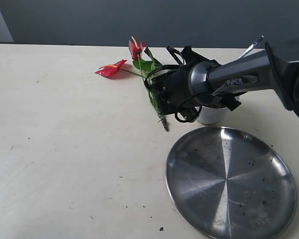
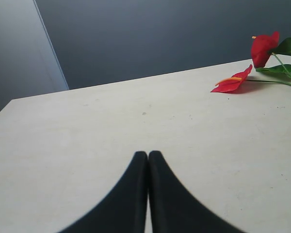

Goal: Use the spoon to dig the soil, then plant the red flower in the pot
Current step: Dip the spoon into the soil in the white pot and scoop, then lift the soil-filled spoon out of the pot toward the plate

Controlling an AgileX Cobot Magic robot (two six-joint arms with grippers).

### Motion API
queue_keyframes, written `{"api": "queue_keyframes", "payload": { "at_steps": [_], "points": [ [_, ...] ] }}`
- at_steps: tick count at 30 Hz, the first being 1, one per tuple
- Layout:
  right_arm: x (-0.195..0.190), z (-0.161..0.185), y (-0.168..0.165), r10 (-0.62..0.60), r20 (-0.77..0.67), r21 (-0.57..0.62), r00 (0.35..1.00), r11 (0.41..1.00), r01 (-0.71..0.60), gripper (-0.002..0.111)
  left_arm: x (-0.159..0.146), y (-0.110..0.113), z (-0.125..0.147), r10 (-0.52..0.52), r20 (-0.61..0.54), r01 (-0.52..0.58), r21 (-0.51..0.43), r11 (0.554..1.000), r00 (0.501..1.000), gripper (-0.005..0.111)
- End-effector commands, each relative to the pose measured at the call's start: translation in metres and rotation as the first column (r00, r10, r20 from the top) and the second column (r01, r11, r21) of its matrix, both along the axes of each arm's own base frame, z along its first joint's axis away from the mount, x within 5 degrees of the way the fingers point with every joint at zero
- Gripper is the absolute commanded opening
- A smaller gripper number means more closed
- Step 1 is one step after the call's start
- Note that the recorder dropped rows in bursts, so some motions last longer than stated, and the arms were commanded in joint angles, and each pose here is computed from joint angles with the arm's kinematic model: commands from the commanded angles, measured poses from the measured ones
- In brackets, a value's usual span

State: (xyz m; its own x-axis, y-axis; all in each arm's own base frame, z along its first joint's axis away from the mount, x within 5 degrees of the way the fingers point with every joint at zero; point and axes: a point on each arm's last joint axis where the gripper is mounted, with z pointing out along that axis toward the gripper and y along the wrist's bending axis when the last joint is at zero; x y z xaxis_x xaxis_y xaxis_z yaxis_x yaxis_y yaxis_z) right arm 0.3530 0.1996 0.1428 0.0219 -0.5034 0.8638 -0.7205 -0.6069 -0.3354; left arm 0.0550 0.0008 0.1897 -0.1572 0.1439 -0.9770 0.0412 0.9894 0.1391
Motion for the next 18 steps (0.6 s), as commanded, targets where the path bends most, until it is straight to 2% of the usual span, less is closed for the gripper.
{"api": "queue_keyframes", "payload": {
  "at_steps": [1,9,18],
  "points": [
    [0.000,0.010,-0.002,-0.002,0.016,0.012,1.000,1.000,0.002,-0.001,0.000,0.000,0.001,-0.003,0.001,0.003,-0.004,1.000,1.000,0.002],
    [-0.004,0.027,-0.006,-0.006,0.044,0.040,0.999,0.999,0.004,-0.001,0.000,0.000,0.001,-0.003,0.001,0.003,-0.004,1.000,1.000,0.002],
    [-0.017,0.031,-0.034,0.058,0.050,-0.079,0.997,0.995,-0.053,-0.001,0.000,0.000,0.001,-0.003,0.001,0.003,-0.004,1.000,1.000,0.002]
  ]
}}
